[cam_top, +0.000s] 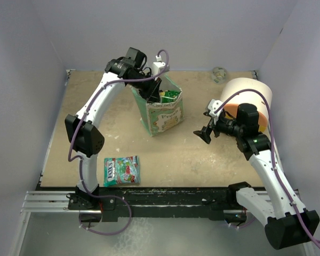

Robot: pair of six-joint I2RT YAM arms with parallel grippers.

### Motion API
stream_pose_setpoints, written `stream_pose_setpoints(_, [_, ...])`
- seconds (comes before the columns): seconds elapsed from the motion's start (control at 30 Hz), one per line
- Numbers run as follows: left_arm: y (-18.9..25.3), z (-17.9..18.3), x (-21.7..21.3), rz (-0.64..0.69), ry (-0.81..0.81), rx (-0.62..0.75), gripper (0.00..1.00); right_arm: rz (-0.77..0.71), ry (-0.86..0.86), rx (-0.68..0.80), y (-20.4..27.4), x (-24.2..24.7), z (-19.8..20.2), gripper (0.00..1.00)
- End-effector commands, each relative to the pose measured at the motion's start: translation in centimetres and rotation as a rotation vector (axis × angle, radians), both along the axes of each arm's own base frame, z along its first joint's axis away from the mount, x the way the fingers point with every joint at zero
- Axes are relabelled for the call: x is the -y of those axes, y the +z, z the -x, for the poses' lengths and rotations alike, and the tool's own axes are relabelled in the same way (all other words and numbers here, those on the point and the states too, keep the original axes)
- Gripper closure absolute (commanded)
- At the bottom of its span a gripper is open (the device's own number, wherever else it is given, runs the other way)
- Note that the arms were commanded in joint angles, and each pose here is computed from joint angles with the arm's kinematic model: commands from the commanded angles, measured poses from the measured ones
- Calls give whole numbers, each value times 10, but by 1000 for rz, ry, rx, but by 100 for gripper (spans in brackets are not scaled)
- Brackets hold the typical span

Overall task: Place the snacks into the paper bag
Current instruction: Place the snack in the paper bag.

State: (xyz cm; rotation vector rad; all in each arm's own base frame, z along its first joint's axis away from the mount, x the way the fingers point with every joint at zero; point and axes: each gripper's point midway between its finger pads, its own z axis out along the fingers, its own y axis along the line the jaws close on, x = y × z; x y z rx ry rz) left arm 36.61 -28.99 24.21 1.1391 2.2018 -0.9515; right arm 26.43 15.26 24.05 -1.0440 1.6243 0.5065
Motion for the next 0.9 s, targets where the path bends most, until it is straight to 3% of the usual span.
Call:
stream_pose_setpoints(0.0, [19, 19, 12, 62, -21, -46, 90, -16, 23, 35, 6, -3, -1, 6])
stream_pose_setpoints(0.4, [-11, -34, -13, -162, 111, 113, 75, -12, 20, 32, 4, -2, -3, 5])
stream_pose_setpoints(0.6, [-20, -39, -10, -165, 95, 104, 66, -10, 18, 27, 2, -2, -3, 5])
stream_pose_setpoints(0.87, [3, -42, -5, -116, 69, 171, 46, -8, 15, 25, 1, -2, -4, 5])
